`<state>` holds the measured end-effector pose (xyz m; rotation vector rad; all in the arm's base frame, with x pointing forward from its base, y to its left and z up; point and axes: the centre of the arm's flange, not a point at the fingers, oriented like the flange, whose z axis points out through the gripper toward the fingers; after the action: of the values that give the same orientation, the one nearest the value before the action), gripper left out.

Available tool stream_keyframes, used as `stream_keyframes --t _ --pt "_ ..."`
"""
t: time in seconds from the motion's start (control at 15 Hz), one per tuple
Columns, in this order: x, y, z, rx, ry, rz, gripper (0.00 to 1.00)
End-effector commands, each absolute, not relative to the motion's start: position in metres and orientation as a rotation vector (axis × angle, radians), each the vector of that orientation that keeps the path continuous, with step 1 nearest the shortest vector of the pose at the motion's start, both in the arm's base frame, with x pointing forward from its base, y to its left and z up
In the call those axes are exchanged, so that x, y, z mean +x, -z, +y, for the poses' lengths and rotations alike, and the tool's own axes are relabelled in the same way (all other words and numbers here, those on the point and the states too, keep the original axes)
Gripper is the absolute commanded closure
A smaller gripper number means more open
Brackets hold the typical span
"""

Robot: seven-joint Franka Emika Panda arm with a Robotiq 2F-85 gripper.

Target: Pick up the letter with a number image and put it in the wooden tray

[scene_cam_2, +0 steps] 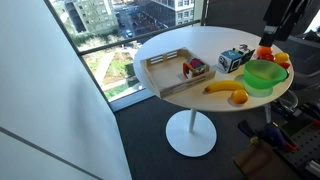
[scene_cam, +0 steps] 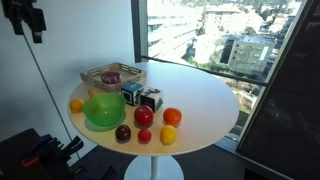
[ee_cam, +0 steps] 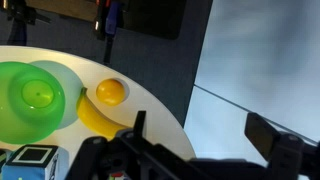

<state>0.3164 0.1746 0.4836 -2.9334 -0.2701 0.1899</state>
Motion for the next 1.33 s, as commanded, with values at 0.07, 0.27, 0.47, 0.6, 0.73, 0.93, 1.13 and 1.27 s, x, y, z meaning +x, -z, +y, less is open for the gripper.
stream_keyframes --t 0.07,0.27,0.47,0.6,0.73,0.93,1.13,1.27 --pt "0.316 -0.484 0.175 -2.933 -0.189 -0.27 0.0" --pt "0.316 -0.484 0.175 -2.933 -0.188 -0.27 0.0" --pt "0.316 -0.484 0.175 -2.933 -0.188 -0.27 0.0" --pt "0.316 -0.484 0.175 -2.933 -0.188 -0.27 0.0" --pt "0.316 -0.484 0.175 -2.933 -0.188 -0.27 0.0" --pt "0.32 -0.486 0.173 -2.945 -0.174 -0.263 0.0" --pt "0.327 -0.491 0.167 -2.954 -0.151 -0.236 0.0" --pt "0.333 -0.493 0.161 -2.961 -0.128 -0.209 0.0"
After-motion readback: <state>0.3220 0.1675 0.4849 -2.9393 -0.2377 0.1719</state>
